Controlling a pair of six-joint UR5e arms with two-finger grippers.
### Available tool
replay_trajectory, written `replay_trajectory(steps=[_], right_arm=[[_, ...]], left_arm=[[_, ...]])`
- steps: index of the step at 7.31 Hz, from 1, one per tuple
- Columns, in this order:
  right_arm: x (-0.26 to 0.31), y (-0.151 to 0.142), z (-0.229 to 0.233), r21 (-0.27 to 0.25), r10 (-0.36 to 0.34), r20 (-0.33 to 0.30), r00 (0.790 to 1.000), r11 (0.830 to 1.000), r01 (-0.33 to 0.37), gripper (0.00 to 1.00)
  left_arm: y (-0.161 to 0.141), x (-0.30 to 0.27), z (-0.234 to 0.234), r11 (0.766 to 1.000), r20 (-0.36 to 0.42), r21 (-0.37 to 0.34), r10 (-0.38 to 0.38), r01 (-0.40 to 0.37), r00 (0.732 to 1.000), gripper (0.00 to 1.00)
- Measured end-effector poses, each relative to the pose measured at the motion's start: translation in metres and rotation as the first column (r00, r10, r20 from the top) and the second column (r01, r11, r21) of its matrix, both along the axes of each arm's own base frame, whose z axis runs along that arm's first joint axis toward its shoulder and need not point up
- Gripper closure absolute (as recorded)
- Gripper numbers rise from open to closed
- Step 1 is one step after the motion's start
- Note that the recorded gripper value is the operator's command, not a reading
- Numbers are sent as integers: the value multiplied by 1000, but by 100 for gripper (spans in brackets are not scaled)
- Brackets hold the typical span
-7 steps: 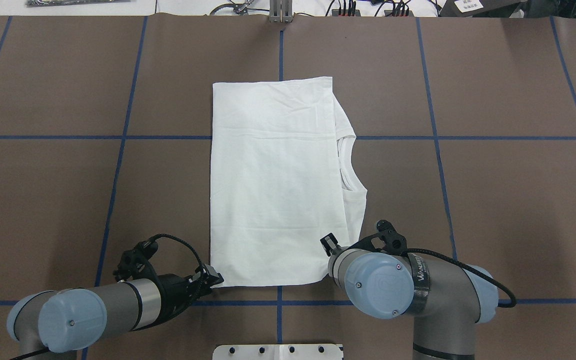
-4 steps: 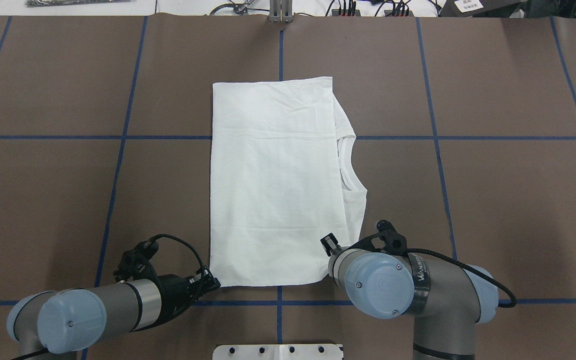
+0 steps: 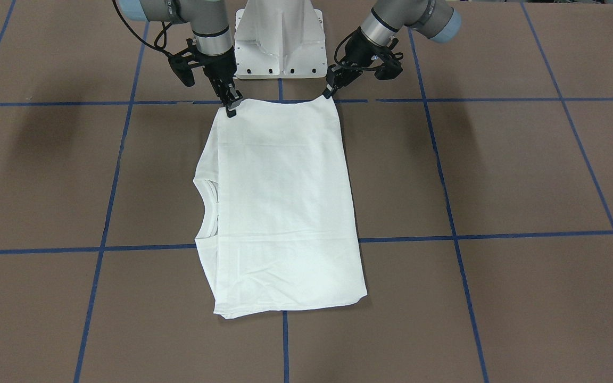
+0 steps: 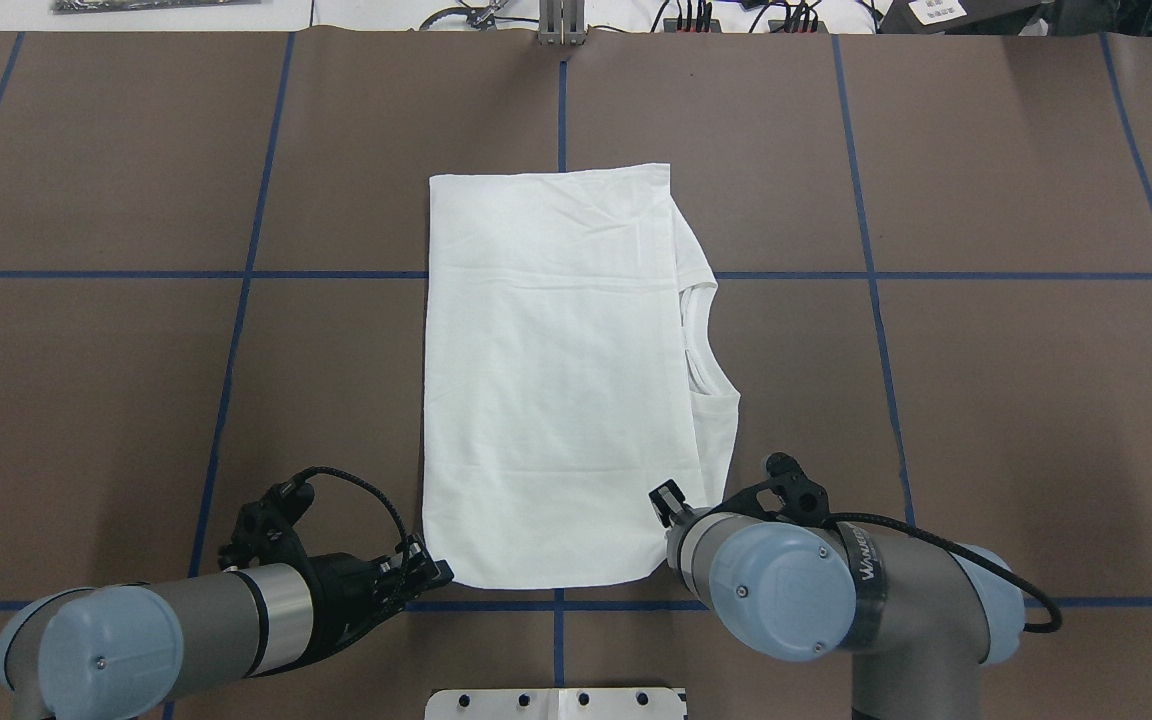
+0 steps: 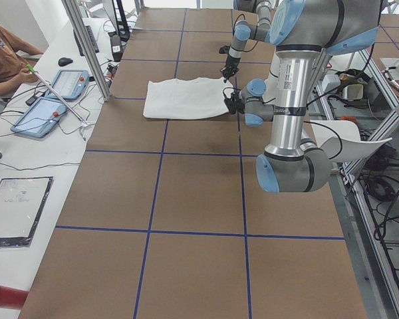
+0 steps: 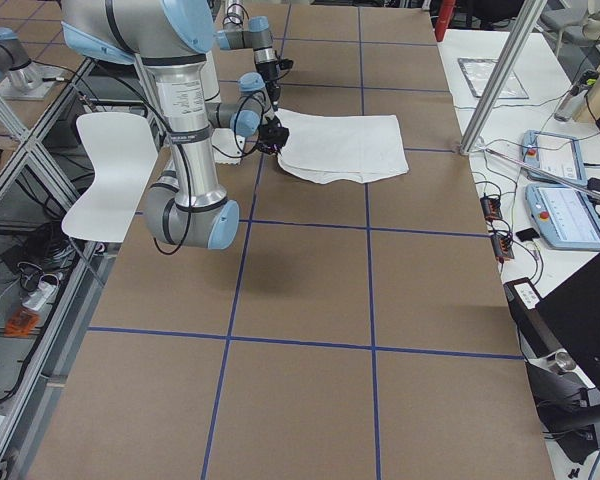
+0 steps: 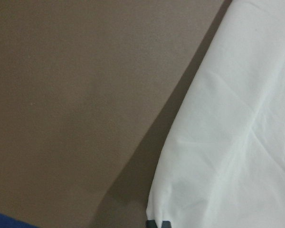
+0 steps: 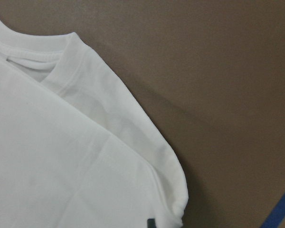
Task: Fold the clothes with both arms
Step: 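Lift both near corners and fold them toward the far edge with both grippers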
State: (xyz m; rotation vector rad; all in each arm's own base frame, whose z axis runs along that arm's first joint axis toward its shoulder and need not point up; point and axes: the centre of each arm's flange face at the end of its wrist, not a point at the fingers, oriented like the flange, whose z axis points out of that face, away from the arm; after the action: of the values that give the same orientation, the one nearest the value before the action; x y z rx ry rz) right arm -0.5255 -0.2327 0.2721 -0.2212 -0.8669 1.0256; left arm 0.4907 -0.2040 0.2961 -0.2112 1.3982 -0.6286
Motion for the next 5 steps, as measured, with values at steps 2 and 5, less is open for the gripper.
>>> replay_trajectory(steps=[2,5], right_arm=[[41,24,-9,4,-29,49,998,1000,29,100],[92,-3,-43,-3,5,143,990,1000,-4,100]], left_arm=[[17,-42,-40,999,-86,-38,16,-20,996,100],[13,-80,-104,999,-97,-46,3,-7,995,100]])
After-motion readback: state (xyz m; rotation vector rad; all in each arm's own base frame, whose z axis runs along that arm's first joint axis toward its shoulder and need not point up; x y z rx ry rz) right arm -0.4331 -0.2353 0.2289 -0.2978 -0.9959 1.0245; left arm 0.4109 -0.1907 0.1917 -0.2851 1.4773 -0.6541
